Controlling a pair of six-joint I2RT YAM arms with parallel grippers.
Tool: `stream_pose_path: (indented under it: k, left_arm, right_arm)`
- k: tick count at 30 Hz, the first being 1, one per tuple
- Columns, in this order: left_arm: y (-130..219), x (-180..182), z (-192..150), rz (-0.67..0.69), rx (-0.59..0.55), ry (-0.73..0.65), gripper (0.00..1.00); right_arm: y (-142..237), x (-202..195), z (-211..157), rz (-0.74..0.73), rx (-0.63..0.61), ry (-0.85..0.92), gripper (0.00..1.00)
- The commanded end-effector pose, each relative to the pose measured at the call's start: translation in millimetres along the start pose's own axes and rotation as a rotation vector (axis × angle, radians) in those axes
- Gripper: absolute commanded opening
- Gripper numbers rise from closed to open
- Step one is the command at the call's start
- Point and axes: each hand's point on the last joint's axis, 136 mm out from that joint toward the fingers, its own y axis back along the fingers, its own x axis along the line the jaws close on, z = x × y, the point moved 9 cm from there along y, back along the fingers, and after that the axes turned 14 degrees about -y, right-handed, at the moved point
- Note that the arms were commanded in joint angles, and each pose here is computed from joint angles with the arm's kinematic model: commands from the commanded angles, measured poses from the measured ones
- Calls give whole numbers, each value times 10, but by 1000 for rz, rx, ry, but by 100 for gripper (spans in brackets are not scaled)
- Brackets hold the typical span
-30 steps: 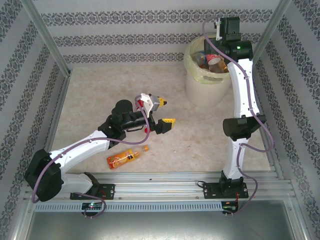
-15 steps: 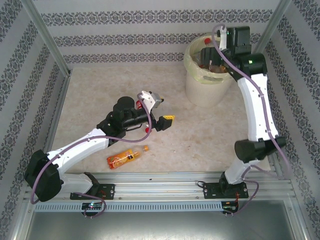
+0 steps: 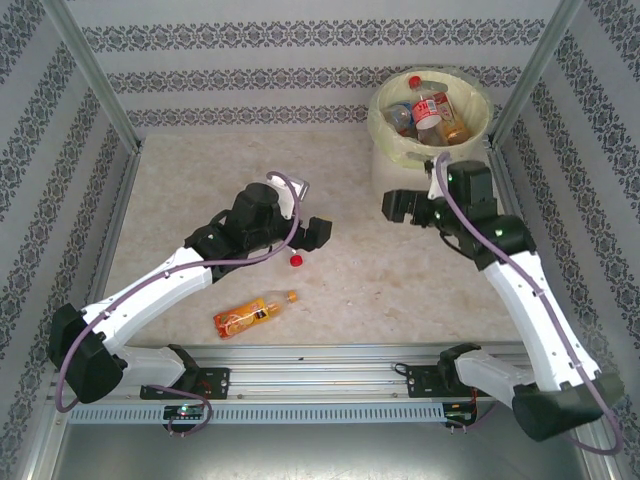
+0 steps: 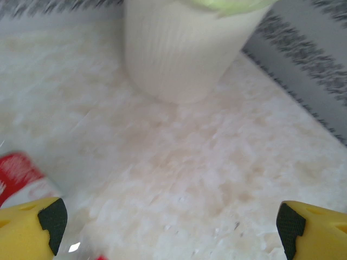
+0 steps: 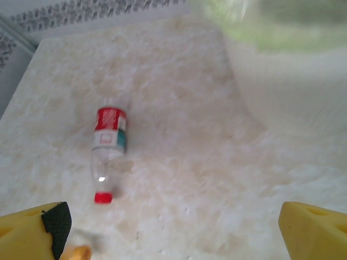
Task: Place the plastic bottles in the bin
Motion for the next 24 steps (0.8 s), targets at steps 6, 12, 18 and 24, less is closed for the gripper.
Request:
stream_pose_path:
  k: [6,12,18,24]
  left_arm:
    - [-83,271,-332,197,277,225,100]
    - [-345,406,-515,211,384,314,100]
    - [-585,550,-698,216,440,387,100]
    - [-826,631,-849,204,468,426,100]
  right_arm:
    - [-71,-51,-469,200,80,-122,98]
    - [-109,-191,-687,183,108,-156,98]
    - [-152,-294,-827,164,130,-184,98]
    - [-178,-316,-844,146,141,-184,98]
